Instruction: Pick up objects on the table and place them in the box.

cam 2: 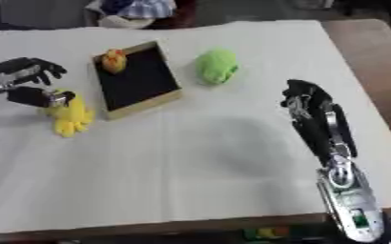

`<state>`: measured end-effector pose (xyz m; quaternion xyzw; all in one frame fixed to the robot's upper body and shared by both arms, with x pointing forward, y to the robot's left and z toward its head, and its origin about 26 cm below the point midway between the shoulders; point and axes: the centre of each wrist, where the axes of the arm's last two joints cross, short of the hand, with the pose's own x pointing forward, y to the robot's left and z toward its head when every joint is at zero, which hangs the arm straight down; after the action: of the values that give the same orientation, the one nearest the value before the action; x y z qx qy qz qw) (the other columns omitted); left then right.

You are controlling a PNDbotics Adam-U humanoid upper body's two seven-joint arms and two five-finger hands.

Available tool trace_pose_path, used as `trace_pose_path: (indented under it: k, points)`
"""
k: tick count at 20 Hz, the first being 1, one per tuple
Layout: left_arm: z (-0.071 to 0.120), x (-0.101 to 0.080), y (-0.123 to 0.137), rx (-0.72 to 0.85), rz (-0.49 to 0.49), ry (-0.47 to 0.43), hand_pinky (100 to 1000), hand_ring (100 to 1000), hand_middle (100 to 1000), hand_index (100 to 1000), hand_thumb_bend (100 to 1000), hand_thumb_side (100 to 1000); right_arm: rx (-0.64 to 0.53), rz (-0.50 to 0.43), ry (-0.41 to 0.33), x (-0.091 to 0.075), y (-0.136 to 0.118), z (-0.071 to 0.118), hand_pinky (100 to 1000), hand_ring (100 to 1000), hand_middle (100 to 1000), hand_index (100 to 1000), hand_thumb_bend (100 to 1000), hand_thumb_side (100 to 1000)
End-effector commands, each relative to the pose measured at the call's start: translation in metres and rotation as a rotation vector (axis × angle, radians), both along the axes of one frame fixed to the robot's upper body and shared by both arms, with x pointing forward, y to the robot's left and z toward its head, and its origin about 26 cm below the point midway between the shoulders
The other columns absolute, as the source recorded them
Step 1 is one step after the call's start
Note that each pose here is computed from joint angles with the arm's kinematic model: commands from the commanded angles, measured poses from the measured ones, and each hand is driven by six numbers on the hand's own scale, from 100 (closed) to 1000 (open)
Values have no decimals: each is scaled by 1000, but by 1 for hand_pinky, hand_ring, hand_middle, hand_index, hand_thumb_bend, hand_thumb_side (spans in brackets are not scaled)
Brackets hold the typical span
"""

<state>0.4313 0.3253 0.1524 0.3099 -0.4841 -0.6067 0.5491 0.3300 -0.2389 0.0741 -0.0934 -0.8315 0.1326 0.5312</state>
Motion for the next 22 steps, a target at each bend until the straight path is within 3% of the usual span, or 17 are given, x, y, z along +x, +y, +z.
trace_pose_path:
  k: [1,6,8,9,10,11,12,14,22]
  points:
    - [9,4,4,39,-2,-13,781,749,785,916,361,610,-19,-3,-21,1,-3,6,780,618,634,775,100,718]
    - [2,5,6,78,-1,1,753,733,768,899,342,532,-17,-3,-20,1,-3,6,781,618,634,775,100,719]
    - [0,5,6,87,-6,2,716,689,735,873,294,417,-16,-4,-19,1,-3,6,781,618,634,776,100,719]
    - [0,5,6,90,-8,-1,716,689,735,873,294,417,-16,-5,-18,1,-3,6,781,618,634,776,100,719]
    - [0,5,6,90,-11,-5,680,640,686,846,232,330,-16,-5,-18,1,-3,5,781,618,634,776,100,720]
    - [1,5,6,90,-13,-12,672,630,679,843,228,319,-15,-6,-18,1,-3,5,781,618,634,776,100,720]
    - [4,4,6,90,-15,-28,628,574,624,822,194,218,-15,-6,-17,1,-3,5,781,618,633,775,100,720]
    - [11,3,4,95,-22,-71,593,534,581,793,183,134,-14,-8,-17,0,-3,5,781,618,633,775,100,720]
    - [57,-3,-5,81,-66,-208,563,499,537,760,148,118,-13,-12,-14,0,-4,4,781,618,633,775,100,720]
